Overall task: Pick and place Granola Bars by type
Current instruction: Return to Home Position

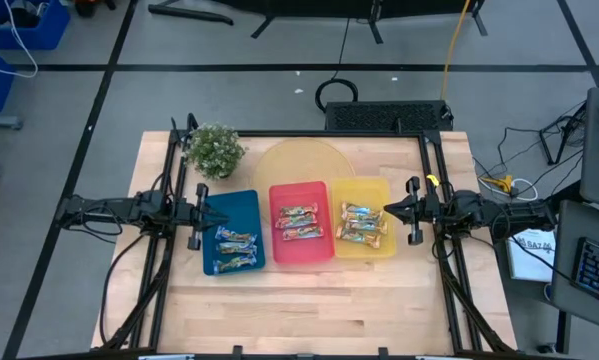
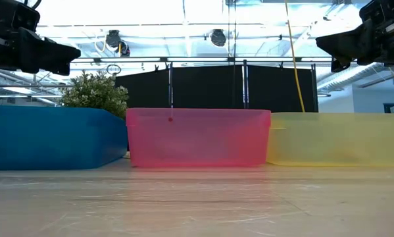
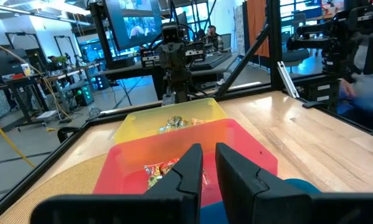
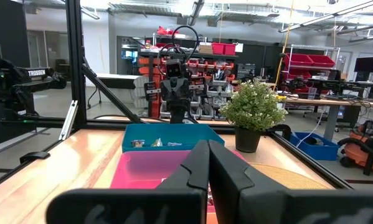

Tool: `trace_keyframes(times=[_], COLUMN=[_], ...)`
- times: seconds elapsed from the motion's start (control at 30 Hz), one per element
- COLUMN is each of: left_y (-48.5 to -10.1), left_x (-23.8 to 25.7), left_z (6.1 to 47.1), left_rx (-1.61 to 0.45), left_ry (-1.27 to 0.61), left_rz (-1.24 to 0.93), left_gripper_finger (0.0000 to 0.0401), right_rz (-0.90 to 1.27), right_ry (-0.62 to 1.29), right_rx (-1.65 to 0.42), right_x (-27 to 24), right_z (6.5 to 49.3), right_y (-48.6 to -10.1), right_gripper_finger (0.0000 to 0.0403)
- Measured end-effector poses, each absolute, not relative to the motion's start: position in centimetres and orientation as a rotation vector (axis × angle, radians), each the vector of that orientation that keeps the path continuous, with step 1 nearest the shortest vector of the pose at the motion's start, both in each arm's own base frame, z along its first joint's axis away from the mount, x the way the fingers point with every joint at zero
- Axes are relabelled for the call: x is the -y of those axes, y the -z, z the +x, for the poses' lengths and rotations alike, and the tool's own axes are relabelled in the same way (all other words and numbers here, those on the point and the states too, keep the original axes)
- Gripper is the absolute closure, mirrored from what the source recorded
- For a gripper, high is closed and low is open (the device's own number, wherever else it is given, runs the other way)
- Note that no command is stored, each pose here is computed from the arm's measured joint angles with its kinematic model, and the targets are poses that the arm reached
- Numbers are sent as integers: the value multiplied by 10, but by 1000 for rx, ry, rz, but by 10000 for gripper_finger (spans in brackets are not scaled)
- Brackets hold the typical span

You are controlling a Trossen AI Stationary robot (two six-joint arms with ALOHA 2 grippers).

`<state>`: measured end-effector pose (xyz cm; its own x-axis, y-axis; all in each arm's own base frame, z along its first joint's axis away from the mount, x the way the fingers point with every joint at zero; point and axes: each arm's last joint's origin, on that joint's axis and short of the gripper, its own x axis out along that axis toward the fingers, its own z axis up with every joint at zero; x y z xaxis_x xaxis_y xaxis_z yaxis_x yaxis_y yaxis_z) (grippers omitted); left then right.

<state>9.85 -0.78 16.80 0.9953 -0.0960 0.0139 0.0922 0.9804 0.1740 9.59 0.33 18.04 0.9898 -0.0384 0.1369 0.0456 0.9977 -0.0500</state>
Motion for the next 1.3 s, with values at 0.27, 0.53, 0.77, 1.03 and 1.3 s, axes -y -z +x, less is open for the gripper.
trace_keyframes(times=[0.27,0.53,0.77,1.03,1.3], left_y=[-168,-168,-168,-168,-168], left_x=[8,8,8,8,8], left_z=[98,98,98,98,98], left_rx=[22,22,22,22,22], left_ry=[95,95,95,95,95], left_rz=[174,174,174,174,174], left_gripper_finger=[350,350,350,350,350], right_rz=[-53,-53,-53,-53,-53], right_ry=[42,43,42,42,42], right_rx=[137,136,137,136,137], right_x=[-3,-3,-3,-3,-3], right_z=[96,96,96,96,96], right_y=[-180,-180,-180,-180,-180], right_gripper_finger=[403,403,403,403,403])
